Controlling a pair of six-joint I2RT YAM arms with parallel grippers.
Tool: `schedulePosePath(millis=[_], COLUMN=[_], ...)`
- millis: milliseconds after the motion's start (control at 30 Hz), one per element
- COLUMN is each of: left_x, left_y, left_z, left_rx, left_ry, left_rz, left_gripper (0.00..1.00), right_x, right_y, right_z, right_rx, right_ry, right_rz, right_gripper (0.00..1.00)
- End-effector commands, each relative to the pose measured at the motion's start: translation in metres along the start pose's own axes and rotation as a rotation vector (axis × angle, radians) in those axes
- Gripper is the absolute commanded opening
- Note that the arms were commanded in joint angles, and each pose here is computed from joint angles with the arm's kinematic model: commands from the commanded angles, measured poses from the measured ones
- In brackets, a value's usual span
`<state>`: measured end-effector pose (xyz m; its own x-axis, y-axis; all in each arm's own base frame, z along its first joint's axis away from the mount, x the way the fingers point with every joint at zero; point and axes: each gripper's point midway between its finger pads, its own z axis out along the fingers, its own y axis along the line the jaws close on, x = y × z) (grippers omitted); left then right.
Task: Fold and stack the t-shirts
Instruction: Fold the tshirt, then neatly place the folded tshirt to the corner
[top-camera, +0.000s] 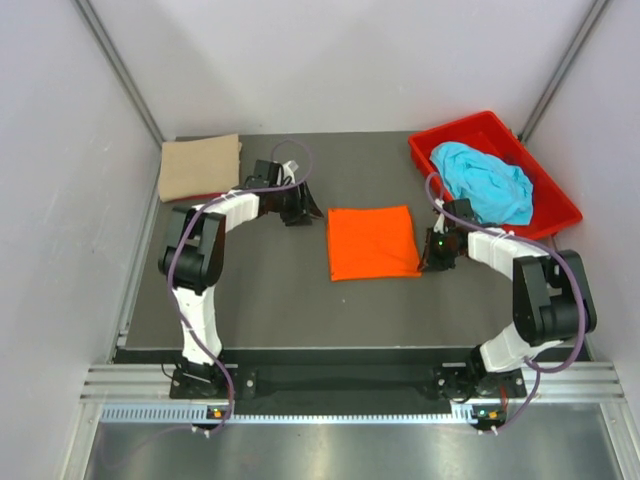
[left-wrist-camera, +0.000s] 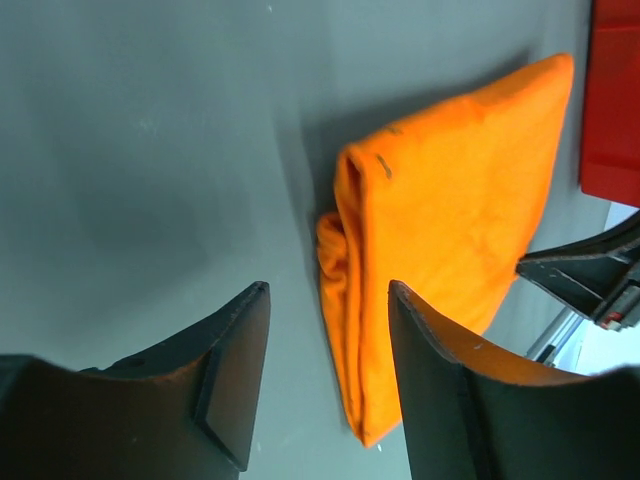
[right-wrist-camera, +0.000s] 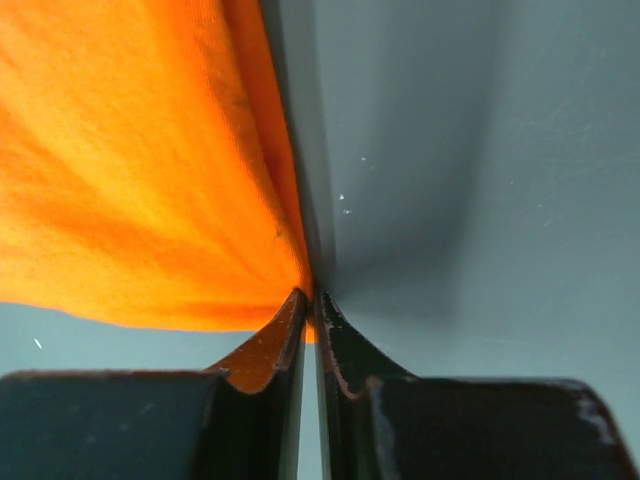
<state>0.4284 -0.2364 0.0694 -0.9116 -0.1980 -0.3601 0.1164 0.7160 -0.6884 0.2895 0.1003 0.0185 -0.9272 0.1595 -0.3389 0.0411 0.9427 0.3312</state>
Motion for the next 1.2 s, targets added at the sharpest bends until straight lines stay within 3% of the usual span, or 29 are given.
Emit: schedulePosePath(millis=[0, 133, 200, 400, 833, 1167], left_x=[-0.017, -0.010, -0.002, 0.013, 0.042, 0.042], left_y=[-0.019, -0.017, -0.010, 0.006, 0.012, 0.020], left_z=[0.012, 0.024, 0.029, 0.041, 0.048, 0.052], left_rx=[0.087, 0.103, 0.089, 0.061, -0.008, -0.113], left_ry=[-0.040, -0.036, -0.022, 0.008, 0.043, 0.048], left_rz=[0.080, 0.101, 0.092, 0.075, 0.088, 0.081], left_gripper=[0.56, 0.61, 0.64, 0.64, 0.60, 0.54], right_x=[-0.012, -0.015, -0.017, -0.023, -0.036, -0.043], right_y=[-0.015, -0.017, -0.017, -0.017, -0.009, -0.002], right_z=[-0.001, -0.002, -0.003, -0.005, -0.026, -0.045], right_rx=[0.077, 0.087, 0.089, 0.097, 0.078, 0.048], right_ry=[-0.011, -0.014, -0.020, -0.039, -0.114, -0.174], right_rz=[-0.010, -0.006, -0.001, 0.005, 0.008, 0.000], right_gripper=[0.09, 0.18, 0.28, 0.43, 0.58, 0.61])
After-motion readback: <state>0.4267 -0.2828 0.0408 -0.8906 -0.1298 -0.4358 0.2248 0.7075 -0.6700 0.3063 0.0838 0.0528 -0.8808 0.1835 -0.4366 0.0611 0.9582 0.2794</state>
